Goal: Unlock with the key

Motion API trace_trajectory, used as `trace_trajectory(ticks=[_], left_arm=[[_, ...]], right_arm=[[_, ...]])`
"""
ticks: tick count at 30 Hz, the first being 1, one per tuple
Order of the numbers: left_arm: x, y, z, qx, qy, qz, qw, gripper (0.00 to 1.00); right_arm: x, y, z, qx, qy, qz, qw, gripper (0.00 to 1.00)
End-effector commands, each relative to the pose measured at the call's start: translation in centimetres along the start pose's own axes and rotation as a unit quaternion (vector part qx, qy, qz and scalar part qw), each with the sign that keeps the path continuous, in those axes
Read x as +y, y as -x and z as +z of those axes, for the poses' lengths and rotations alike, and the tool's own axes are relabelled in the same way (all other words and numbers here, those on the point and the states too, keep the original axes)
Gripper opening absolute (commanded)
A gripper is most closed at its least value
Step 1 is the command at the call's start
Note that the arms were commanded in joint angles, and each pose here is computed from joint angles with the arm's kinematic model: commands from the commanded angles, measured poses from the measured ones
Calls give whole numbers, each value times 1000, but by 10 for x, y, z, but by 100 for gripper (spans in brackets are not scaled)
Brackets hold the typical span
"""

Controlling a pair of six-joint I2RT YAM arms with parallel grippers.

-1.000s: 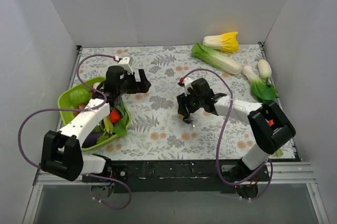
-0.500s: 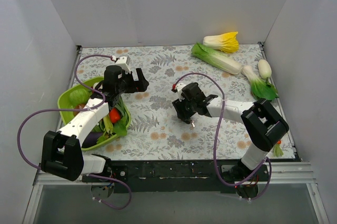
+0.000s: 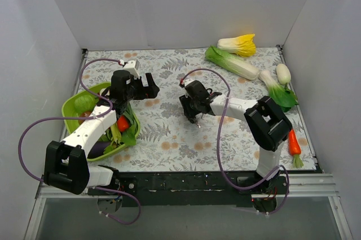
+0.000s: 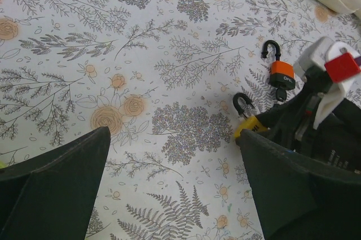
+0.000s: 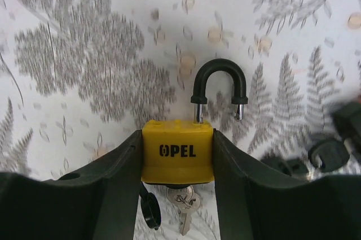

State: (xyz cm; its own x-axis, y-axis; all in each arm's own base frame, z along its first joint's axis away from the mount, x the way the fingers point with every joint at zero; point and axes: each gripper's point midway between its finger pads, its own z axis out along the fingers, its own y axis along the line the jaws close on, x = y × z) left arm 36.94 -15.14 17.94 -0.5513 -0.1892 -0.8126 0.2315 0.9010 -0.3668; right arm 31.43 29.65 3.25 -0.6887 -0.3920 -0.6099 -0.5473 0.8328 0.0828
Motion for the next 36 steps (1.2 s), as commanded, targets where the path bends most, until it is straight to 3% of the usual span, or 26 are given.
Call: trace_trajectory(ticks=[1,8,16,24,27,28,36], left_arm=[[-1,14,-8,-26,1,4,1000,98],[-1,13,-7,-24,1,2,1000,98],[0,15,-7,-24,1,0,1000,98],[0,13,-5,-19,-1,-2,1000,98],[1,12,-5,-18,0,-2,1000,98],[1,12,-5,-18,1,-2,1000,98],[4,19,-11,-40,10,-7,999,98]], right_arm=[[-2,58,10,-57,-33,37,997,27],[-28,87,35,-64,-65,89,992,27],[-69,87,37,-68,-94,144,983,27],[-75,84,37,-69,-95,151,982,30],[-73,88,34,-73,-90,151,982,38],[-72,91,31,-78,-86,150,982,47],[-59,125,-10,-139,-46,137,980,86]])
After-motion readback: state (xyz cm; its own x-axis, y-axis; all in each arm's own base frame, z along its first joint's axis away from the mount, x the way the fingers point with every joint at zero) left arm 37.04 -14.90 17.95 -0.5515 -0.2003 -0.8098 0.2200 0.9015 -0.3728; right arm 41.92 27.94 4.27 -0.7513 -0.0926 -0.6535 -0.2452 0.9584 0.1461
